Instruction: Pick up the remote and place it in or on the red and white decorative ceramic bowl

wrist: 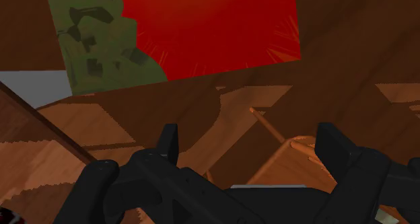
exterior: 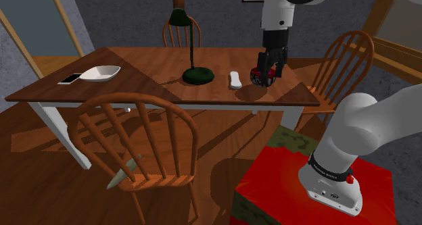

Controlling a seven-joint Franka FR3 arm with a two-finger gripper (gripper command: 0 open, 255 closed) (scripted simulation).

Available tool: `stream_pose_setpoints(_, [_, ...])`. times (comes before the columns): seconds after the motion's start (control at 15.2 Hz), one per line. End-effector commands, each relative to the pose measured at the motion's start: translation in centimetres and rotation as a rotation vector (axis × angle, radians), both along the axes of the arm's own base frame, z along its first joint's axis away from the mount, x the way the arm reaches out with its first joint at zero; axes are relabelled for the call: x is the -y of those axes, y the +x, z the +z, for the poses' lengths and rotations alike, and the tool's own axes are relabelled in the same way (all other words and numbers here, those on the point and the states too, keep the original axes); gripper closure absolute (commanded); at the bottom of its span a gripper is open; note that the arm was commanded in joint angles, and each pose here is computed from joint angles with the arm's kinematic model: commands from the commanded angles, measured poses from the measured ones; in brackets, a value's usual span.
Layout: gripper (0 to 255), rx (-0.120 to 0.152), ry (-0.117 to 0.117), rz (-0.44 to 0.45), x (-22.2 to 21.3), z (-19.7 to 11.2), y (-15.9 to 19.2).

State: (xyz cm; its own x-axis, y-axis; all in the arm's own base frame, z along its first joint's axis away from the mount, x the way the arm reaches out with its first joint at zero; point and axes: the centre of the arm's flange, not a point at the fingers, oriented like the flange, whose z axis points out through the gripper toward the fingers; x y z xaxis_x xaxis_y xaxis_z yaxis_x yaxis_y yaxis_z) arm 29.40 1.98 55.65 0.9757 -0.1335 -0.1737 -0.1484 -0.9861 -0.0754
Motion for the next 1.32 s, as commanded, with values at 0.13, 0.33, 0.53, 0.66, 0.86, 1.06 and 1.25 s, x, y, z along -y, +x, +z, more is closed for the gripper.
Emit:
stream_pose_setpoints(0.13, [0,0.006,-0.007,-0.036,1.0,-1.1,2.0])
stream_pose_setpoints(0.33, [0,0.015,-0.017,-0.090,2.6,-2.8,4.9])
stream_pose_setpoints(0.53, [0,0.025,-0.027,-0.144,4.4,-4.4,7.8])
stream_pose_setpoints(0.66, [0,0.031,-0.034,-0.180,5.8,-5.4,9.7])
stream_pose_setpoints(0.86, [0,0.040,-0.044,-0.234,7.8,-7.0,12.4])
stream_pose_setpoints(1.06, [0,0.049,-0.055,-0.288,10.1,-8.4,15.0])
stream_pose_setpoints(1.25, [0,0.059,-0.065,-0.343,12.5,-9.9,17.5])
